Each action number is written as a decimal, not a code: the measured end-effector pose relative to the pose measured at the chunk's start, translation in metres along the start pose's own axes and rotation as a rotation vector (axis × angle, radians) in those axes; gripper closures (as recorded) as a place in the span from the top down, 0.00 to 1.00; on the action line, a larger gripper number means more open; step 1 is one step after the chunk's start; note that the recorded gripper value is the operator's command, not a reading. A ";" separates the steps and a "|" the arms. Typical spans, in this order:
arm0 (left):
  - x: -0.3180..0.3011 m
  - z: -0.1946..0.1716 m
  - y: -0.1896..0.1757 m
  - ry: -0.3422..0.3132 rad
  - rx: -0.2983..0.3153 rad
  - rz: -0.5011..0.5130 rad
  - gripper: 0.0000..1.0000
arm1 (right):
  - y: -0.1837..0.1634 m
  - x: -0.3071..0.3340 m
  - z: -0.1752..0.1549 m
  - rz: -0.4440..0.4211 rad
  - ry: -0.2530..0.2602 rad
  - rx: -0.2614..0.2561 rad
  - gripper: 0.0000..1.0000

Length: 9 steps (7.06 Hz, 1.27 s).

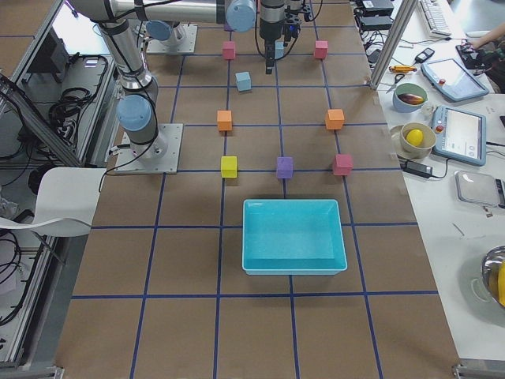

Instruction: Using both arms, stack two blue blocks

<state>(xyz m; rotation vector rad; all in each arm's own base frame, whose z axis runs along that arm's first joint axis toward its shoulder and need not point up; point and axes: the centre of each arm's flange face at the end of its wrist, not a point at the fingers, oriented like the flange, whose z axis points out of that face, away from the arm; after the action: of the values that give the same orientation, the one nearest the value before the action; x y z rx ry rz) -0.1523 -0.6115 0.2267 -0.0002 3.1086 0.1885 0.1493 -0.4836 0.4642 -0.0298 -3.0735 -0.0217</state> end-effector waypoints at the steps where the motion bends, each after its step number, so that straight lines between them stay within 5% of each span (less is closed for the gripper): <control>1: 0.001 0.018 -0.001 -0.001 -0.034 0.012 1.00 | 0.004 0.006 -0.005 0.008 -0.003 -0.013 1.00; 3: 0.002 0.036 -0.002 -0.001 -0.070 0.023 0.53 | 0.006 0.012 -0.007 -0.002 -0.012 -0.022 1.00; 4: 0.002 0.039 -0.002 -0.001 -0.075 0.029 0.42 | 0.006 0.012 -0.006 -0.010 -0.015 -0.023 1.00; 9: 0.012 0.007 0.001 0.010 -0.043 0.031 0.50 | 0.006 0.034 -0.011 -0.048 -0.043 -0.018 1.00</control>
<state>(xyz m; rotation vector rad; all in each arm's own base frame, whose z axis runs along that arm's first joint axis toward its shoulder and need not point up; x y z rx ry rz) -0.1643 -0.6094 0.2193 0.0465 3.1152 0.2571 0.1162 -0.4776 0.4779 0.0438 -3.1165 -0.0514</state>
